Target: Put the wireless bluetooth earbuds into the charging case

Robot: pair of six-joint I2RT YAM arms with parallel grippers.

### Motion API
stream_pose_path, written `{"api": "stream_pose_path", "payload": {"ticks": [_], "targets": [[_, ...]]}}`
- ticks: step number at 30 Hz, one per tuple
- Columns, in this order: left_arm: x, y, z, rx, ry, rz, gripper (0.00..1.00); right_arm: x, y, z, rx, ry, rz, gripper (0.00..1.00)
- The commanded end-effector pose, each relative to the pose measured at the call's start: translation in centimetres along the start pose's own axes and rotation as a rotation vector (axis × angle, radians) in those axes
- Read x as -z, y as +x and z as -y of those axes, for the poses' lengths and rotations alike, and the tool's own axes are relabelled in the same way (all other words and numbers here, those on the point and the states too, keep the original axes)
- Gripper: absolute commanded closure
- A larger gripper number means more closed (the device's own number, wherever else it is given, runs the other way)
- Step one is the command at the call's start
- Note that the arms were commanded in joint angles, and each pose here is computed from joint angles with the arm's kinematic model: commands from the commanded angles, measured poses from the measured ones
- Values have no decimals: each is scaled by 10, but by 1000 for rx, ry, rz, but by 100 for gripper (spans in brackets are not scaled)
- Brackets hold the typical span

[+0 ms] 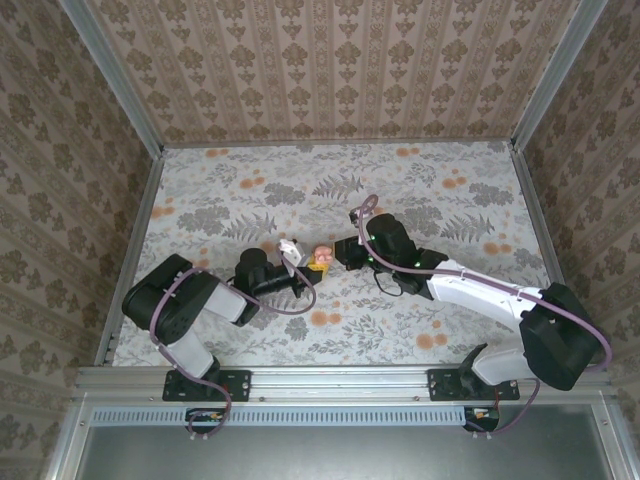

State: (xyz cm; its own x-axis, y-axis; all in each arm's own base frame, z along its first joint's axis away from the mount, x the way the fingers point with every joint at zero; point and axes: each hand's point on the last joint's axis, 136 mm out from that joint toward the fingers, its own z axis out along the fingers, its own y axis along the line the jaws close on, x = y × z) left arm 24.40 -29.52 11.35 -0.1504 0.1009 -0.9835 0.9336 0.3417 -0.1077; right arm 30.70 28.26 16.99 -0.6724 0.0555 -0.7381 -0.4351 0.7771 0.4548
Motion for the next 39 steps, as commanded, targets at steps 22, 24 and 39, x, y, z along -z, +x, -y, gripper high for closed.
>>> {"api": "stream_pose_path", "payload": {"ticks": [22, 24, 39], "targets": [[2, -52, 10, -6, 52, 133, 87, 1, -1, -30, -7, -158, 50, 82], [3, -53, 11, -7, 52, 137, 87, 1, 1, -30, -5, -163, 47, 82], [10, -75, 10, -31, 19, 191, 87, 6, 8, -29, -2, -171, 42, 82]]}}
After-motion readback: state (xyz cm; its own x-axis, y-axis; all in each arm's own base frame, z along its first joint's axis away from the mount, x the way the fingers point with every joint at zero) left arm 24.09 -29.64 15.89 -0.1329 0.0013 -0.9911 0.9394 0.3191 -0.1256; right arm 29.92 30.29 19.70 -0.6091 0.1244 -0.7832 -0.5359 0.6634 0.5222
